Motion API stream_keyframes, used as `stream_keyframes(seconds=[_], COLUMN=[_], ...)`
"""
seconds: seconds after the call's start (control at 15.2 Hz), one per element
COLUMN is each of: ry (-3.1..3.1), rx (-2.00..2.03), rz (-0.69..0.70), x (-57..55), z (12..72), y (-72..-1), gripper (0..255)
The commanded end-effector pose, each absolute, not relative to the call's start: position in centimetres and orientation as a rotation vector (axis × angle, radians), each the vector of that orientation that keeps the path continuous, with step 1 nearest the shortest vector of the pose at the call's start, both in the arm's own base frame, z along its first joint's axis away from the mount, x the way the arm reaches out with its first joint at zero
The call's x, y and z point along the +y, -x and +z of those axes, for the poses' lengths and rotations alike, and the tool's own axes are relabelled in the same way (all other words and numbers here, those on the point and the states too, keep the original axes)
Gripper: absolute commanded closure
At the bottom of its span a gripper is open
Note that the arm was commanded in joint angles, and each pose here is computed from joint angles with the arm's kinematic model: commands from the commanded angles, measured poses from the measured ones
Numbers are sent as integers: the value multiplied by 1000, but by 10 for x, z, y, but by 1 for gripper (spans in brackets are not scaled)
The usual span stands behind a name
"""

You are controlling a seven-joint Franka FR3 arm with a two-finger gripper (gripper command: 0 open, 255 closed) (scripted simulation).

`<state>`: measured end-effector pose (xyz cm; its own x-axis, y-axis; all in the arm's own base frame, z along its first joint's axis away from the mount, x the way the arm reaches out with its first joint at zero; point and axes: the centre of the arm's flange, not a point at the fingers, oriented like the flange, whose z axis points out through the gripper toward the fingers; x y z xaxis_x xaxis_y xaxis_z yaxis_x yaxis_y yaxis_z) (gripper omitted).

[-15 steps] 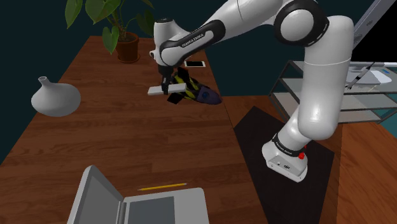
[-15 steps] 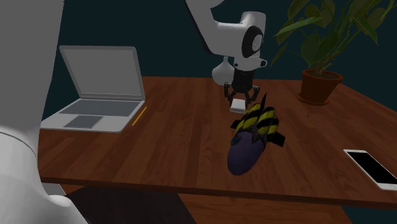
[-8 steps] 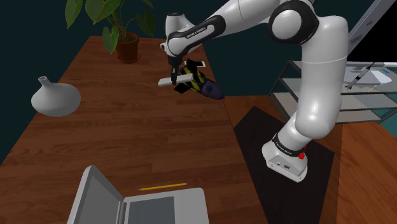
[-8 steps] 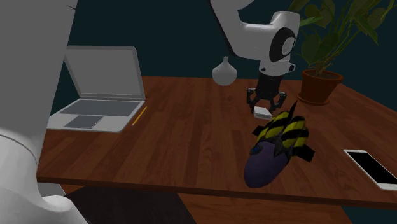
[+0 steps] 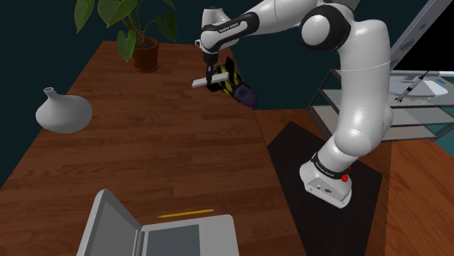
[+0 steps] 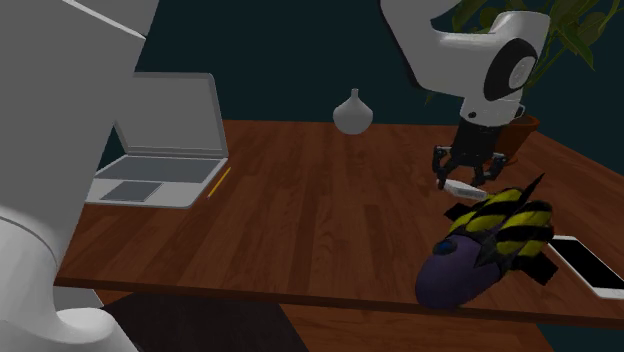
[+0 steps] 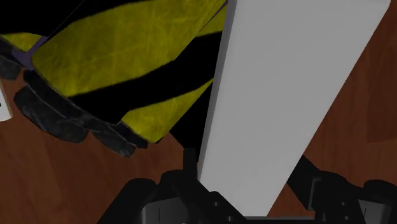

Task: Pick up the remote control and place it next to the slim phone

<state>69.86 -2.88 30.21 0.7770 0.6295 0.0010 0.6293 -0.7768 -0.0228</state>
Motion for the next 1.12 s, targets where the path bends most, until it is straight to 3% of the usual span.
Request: stream_keyframes(seconds=[0.0,1.06], ry=[2945,2945], rx=[-1039,-1039], rz=[12,12], x=[-58,-76], z=[298,224], y=[-705,-710], gripper=[255,255])
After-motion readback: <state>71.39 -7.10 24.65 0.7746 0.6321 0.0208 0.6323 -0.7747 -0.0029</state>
